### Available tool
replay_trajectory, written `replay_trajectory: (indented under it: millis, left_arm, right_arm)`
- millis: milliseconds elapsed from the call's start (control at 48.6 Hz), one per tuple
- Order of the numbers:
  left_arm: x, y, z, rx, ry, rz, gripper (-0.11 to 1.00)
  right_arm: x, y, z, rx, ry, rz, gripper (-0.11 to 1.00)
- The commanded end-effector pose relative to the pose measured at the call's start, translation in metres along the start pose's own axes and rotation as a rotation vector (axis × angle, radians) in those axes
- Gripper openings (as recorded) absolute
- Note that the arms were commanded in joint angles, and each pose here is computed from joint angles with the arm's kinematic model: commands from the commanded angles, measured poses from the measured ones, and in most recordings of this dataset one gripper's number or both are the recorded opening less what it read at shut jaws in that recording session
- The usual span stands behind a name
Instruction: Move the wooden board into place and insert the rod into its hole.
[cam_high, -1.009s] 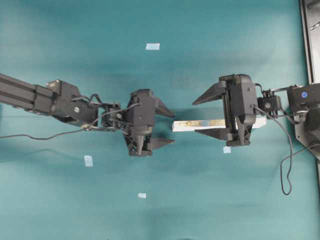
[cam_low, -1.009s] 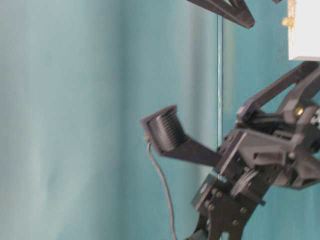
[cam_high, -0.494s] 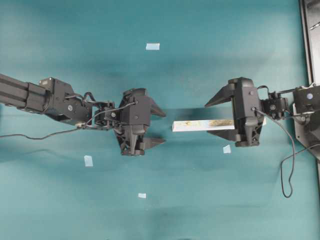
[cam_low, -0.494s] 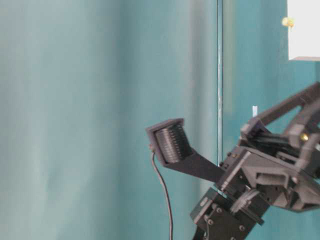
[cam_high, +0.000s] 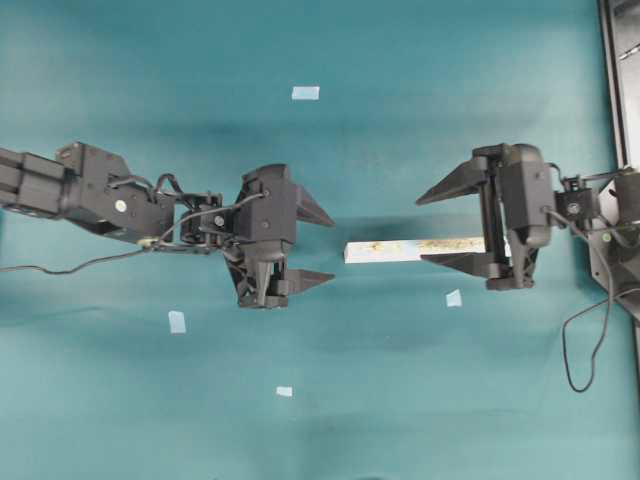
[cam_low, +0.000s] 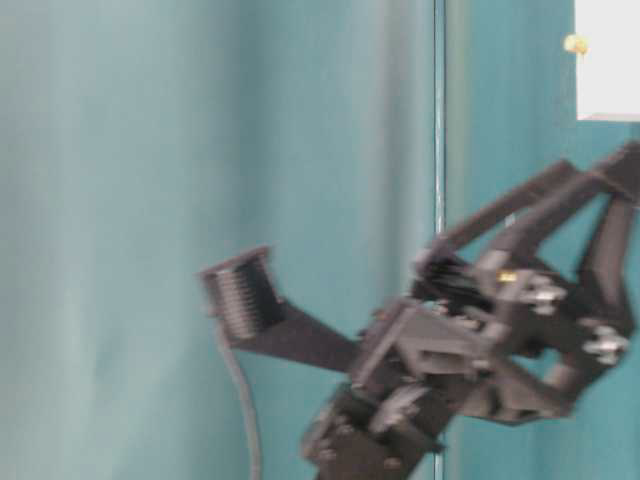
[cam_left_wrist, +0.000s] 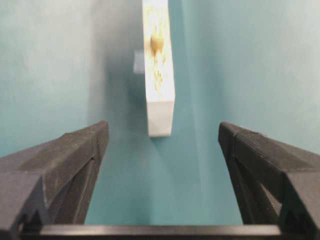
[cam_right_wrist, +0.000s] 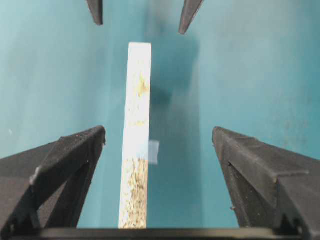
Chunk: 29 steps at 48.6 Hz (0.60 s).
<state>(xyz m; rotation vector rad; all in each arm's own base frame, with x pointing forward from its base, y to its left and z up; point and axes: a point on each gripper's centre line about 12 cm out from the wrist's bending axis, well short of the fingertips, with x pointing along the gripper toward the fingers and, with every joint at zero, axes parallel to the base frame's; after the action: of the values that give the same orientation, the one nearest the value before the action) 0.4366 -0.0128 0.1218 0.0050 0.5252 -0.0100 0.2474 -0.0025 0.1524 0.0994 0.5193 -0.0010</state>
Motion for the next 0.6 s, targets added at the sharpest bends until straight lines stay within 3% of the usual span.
replay_trajectory:
  millis: [0, 268, 577]
  left_arm:
    - [-0.015, 0.001, 0.027, 0.002, -0.077, 0.003, 0.85]
    - [-0.030, 0.002, 0.037, 0.003, -0.149, 0.006, 0.84]
    - [-0.037, 0.003, 0.017, 0.006, -0.152, 0.011, 0.83]
  right_arm:
    - [-0.009, 0.002, 0.013, -0.003, -0.068, 0.008, 0.99]
    - [-0.030, 0.003, 0.012, -0.006, -0.132, 0.013, 0.99]
    - [-0.049, 0.004, 0.006, -0.009, -0.184, 0.017, 0.99]
